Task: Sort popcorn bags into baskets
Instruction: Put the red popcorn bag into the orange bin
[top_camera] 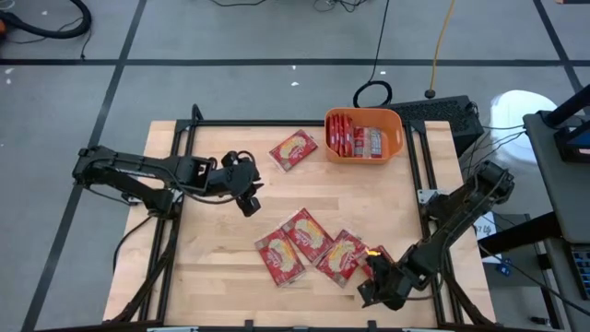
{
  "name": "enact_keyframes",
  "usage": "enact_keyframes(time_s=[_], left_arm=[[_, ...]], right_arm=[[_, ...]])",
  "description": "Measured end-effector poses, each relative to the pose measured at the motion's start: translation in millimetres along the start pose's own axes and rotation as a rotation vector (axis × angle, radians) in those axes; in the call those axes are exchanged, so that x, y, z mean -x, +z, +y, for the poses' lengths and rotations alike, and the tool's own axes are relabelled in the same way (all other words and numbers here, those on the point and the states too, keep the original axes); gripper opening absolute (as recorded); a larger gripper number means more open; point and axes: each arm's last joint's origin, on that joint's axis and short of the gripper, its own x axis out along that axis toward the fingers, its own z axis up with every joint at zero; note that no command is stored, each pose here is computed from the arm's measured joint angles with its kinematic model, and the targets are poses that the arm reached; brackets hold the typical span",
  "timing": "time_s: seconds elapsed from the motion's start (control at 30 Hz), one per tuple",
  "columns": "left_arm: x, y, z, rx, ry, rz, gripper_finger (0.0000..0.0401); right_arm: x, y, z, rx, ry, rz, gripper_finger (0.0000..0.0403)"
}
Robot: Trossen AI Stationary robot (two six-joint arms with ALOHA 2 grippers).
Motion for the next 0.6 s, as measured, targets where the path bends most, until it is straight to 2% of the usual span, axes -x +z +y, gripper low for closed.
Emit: enact_keyframes(time_s=[0.1,0.23,0.43,0.6], left_arm=[[-2.9,0.6,-1.5,-0.004,0.001,-0.001,0.0093],[-4.9,0.0,-2.4,-0.028,-0.002,0.008,0.0093],[-7.4,-0.3,-3.7,-0.026,-0.011,0.019,0.0093],[-7.9,-0.5,-3.9,-0.025,-0.012,0.023,0.0093]], right_arm=[[0.9,1.8,-6.7,-0.017,-0.076,0.002,0.0221],[-0.5,2.8,-11.1,0.021,-0.131,0.008,0.0222],[-7.5,4.0,-8.9,0.181,-0.109,-0.047,0.0205],[-20.6,9.0,-14.1,0.223,-0.210,-0.026,0.0184]])
